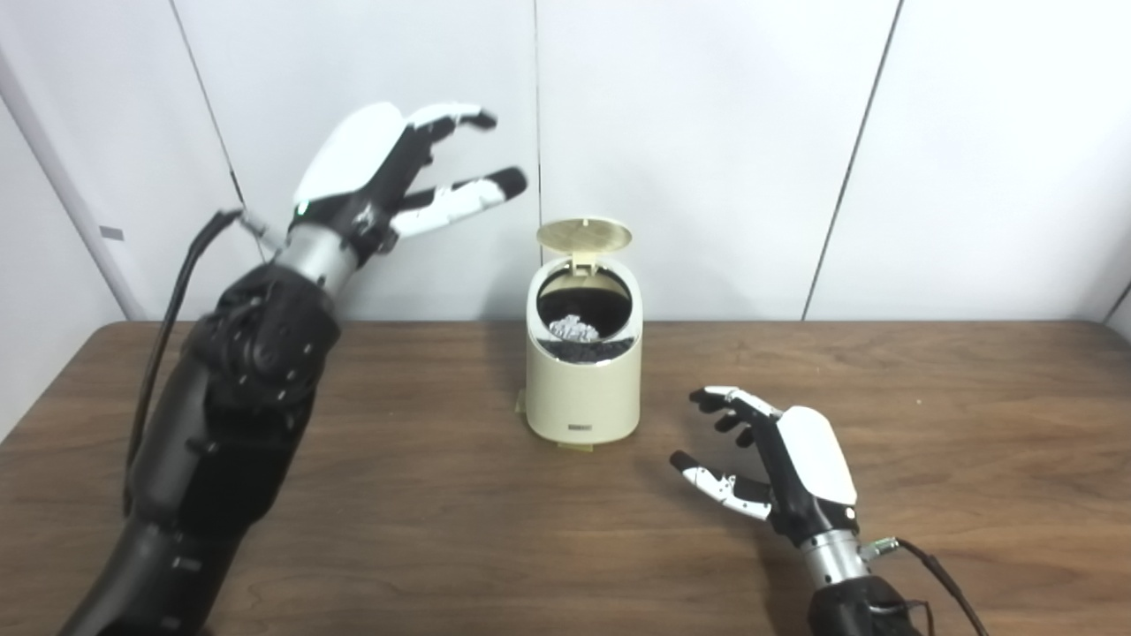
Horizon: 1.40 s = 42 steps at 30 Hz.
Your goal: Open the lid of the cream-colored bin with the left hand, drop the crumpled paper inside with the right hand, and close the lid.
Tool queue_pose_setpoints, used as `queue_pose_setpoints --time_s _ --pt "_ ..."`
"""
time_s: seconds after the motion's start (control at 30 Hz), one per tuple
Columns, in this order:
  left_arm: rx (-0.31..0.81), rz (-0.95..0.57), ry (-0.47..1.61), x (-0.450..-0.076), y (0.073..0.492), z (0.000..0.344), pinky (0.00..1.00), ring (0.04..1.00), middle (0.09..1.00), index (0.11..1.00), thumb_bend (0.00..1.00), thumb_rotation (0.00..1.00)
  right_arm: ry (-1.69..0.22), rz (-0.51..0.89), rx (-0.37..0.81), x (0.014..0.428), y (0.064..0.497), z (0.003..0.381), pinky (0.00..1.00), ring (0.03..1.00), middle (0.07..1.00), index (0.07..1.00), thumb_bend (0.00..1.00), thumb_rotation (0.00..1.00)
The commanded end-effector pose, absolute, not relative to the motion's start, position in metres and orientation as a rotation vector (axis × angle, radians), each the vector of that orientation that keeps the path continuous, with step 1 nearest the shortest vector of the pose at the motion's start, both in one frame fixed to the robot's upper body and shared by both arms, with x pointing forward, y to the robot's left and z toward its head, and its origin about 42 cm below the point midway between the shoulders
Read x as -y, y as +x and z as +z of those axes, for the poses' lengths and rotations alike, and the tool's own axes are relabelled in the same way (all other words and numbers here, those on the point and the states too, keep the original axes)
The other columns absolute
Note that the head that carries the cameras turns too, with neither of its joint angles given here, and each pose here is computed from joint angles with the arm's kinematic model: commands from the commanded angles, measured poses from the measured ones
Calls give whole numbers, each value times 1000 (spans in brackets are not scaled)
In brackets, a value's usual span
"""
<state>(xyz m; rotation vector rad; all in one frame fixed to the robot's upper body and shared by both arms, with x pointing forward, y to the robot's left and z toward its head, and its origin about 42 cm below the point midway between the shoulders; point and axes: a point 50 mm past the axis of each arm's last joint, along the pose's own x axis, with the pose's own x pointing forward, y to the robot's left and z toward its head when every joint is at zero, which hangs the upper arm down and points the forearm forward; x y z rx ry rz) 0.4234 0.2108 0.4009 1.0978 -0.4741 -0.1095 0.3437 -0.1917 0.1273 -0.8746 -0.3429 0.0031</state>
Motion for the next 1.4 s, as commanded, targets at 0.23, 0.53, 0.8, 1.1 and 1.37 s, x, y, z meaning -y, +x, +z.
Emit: queue_pose_setpoints --time_s 0.23,0.53,0.8,1.1,1.37 --pt "574 -115 1168 -168 448 427 559 728 790 823 909 928 -869 19 303 183 341 118 479 617 715 736 360 517" --pt "539 -162 1255 -147 463 411 753 834 841 848 894 926 -861 21 299 181 342 117 385 526 713 738 349 511" --pt "508 -203 1330 -138 469 387 802 818 837 847 920 964 -862 27 277 180 343 115 458 597 711 741 358 532" --pt "494 -260 1423 -134 468 344 898 834 840 847 906 992 -852 23 273 180 345 112 448 584 703 738 362 537" --pt "485 -313 1522 -134 461 321 876 846 840 851 923 995 -843 25 265 180 346 111 466 597 700 736 367 525"
